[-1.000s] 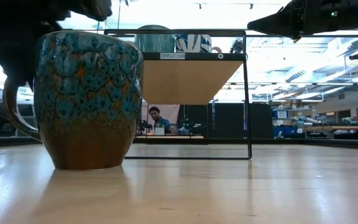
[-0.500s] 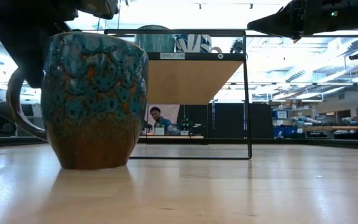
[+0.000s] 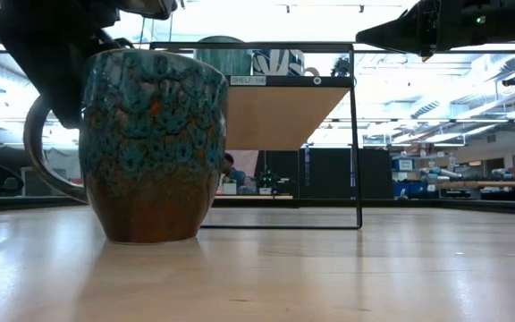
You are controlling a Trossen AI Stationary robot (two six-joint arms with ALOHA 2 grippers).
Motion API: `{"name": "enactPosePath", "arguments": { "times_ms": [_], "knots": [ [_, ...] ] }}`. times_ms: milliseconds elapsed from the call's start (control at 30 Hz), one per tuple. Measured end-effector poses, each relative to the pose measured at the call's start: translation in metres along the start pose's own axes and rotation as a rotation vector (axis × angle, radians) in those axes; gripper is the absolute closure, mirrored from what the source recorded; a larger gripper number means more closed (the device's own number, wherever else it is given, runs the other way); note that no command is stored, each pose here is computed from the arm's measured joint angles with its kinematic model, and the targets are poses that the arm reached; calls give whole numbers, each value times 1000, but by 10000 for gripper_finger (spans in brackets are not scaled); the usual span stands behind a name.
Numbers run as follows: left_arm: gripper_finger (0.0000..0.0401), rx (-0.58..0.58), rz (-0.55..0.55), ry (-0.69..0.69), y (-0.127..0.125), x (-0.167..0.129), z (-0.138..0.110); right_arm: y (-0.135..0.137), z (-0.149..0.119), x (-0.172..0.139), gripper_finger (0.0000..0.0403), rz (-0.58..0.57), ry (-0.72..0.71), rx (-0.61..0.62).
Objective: Place coffee mugs
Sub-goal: Put the dark blue mug on the shelf
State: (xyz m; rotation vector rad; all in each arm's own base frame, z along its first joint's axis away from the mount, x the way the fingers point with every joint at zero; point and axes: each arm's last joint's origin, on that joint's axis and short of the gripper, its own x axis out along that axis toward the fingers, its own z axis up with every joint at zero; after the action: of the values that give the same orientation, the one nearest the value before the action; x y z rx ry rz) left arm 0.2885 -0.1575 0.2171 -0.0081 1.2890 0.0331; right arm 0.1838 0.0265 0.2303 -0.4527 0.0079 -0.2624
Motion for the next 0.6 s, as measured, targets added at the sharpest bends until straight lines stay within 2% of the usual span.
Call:
{"name": "enactPosePath", "arguments": {
  "times_ms": [333,600],
  "knots": [
    [336,16,-6,-33,2,-5,2,0,0,0,194,0,0,0],
    [338,-9,-35,-144,10,-29,8,0,0,0,194,-1,1,0]
  ]
}}
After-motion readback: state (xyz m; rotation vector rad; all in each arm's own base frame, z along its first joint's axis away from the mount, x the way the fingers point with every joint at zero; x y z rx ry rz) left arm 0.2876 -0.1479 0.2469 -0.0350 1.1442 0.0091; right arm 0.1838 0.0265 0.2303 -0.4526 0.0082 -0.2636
